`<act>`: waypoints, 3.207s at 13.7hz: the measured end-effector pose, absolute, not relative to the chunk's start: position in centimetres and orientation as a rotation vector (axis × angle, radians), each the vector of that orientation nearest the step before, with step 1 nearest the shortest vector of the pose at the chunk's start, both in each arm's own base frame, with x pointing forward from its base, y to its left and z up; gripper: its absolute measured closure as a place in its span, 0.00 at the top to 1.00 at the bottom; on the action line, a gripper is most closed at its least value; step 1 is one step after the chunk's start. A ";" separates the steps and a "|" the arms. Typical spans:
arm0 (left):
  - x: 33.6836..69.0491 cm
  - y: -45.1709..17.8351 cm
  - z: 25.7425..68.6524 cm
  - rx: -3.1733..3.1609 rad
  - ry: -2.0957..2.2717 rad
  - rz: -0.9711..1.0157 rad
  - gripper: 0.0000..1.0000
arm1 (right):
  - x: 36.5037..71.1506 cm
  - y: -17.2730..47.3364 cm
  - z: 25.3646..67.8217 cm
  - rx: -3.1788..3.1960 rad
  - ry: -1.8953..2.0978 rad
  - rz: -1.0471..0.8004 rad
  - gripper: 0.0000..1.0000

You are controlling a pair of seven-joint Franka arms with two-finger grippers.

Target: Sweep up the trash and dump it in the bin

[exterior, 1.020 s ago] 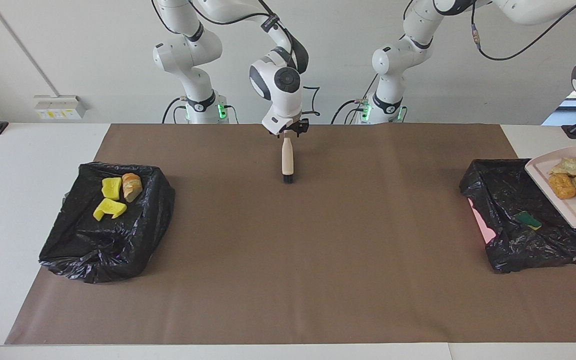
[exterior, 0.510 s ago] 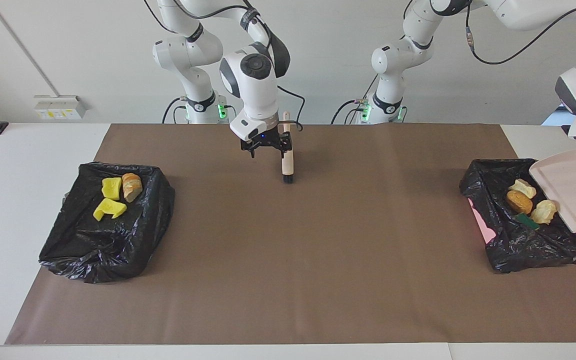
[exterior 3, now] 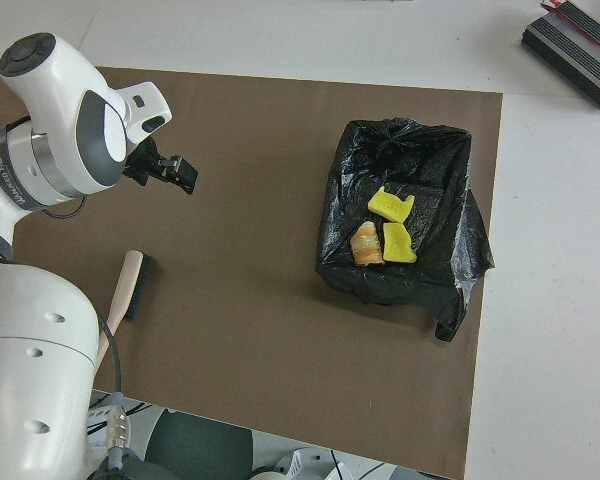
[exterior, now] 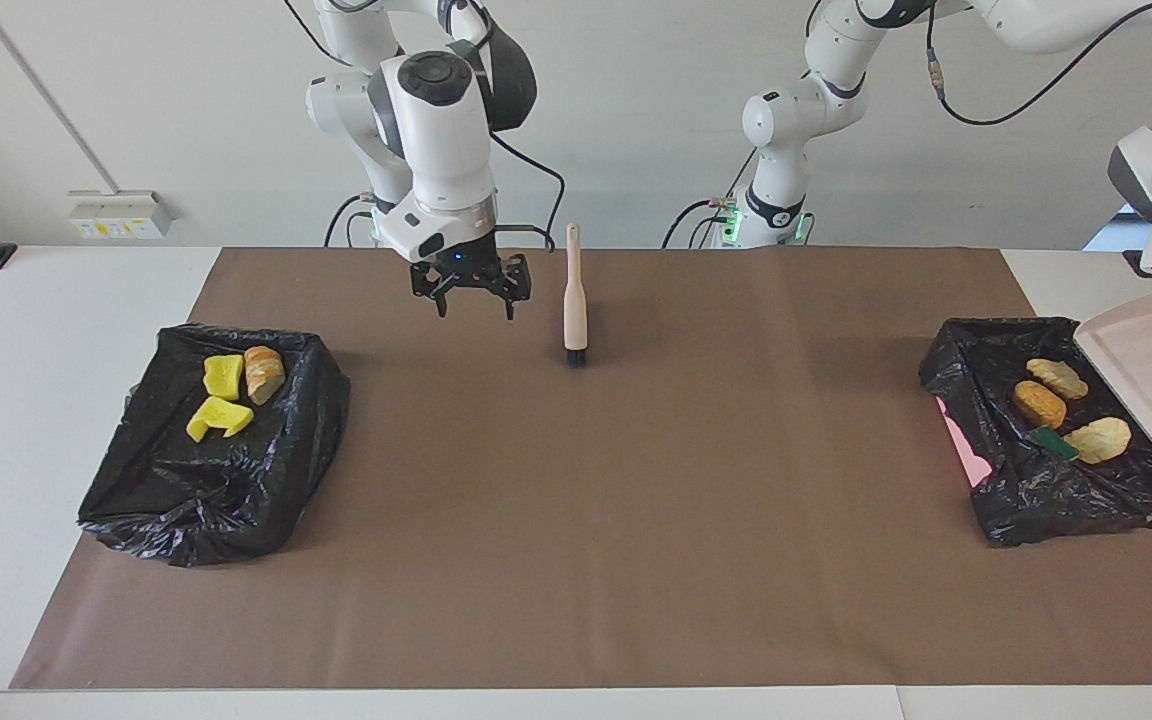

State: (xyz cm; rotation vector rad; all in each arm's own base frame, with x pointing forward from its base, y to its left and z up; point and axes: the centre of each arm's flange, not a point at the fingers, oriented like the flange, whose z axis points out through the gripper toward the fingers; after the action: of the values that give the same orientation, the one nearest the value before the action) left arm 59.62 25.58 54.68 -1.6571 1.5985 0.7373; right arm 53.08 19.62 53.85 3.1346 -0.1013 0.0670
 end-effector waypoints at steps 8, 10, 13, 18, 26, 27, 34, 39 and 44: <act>58.7 21.6 58.5 -1.762 1.591 0.614 0.33 | 53.8 4.8 65.7 3.104 -0.337 0.119 1.00; 58.7 20.9 58.3 -1.769 1.599 0.636 0.33 | 52.9 0.9 68.0 3.094 -0.412 0.160 1.00; 59.4 17.6 58.6 -1.846 1.577 0.579 0.33 | 51.1 -4.8 69.6 3.094 -0.379 0.162 1.00; 59.4 12.4 55.7 -2.309 1.532 0.317 0.33 | 51.4 -6.0 67.4 3.101 -0.348 0.096 1.00; 59.2 -10.4 50.1 -2.827 1.116 0.148 0.33 | 51.7 -4.2 67.1 3.105 -0.296 0.088 1.00; 59.1 -12.2 49.3 -2.891 1.027 0.142 0.33 | 51.7 -4.2 67.1 3.105 -0.296 0.088 1.00; 59.0 -25.9 42.4 -3.190 0.561 0.056 0.33 | 51.7 -4.2 67.1 3.105 -0.295 0.084 1.00; 58.9 -32.6 42.4 -3.239 0.435 0.011 0.33 | 51.7 -4.3 66.9 3.108 -0.285 0.073 1.00; 60.2 -39.2 37.3 -3.233 0.445 0.064 0.33 | 51.7 -3.9 67.0 3.115 -0.270 0.075 1.00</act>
State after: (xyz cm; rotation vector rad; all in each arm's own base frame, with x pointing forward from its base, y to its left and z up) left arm 60.16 -39.22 37.32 -3.2334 0.4452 0.0644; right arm 51.67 -3.91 67.01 3.1153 -0.2699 0.0747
